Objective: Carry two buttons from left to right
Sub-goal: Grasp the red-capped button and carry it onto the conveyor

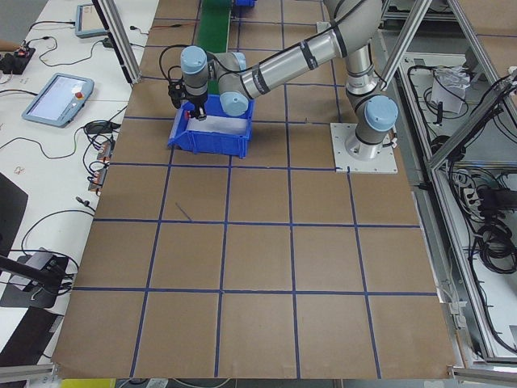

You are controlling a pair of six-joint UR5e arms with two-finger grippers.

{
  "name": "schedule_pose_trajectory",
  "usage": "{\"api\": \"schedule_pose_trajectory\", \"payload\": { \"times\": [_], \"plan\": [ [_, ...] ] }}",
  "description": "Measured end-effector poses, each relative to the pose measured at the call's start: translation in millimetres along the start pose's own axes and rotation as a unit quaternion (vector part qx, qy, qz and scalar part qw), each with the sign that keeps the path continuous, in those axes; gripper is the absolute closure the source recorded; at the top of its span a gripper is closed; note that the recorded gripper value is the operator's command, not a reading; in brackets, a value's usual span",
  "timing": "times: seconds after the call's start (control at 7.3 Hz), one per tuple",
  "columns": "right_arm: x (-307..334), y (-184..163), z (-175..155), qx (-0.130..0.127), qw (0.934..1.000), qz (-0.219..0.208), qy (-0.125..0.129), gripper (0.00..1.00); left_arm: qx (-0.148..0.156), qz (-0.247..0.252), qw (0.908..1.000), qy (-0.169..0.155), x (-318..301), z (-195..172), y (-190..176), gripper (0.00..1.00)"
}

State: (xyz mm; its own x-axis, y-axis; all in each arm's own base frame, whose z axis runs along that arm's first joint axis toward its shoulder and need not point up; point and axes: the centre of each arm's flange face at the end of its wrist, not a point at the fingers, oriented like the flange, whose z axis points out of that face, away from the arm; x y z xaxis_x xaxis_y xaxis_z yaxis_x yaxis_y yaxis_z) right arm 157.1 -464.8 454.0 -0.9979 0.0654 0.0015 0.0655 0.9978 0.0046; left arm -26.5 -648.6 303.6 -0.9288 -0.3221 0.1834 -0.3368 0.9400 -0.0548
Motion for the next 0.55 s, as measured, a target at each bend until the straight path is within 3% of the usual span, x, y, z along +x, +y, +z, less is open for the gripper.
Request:
{"api": "schedule_pose_trajectory", "payload": {
  "times": [0.27, 0.55],
  "plan": [
    [-1, 0, 2, -0.002, 1.0000, 0.000, 0.000, 0.00, 0.006, 0.052, 0.9986, -0.011, 72, -27, 29, 0.75],
    [-1, -1, 3, -0.002, 1.0000, 0.000, 0.000, 0.00, 0.008, 0.094, 0.9955, 0.000, 131, -23, 53, 0.75]
  ]
}}
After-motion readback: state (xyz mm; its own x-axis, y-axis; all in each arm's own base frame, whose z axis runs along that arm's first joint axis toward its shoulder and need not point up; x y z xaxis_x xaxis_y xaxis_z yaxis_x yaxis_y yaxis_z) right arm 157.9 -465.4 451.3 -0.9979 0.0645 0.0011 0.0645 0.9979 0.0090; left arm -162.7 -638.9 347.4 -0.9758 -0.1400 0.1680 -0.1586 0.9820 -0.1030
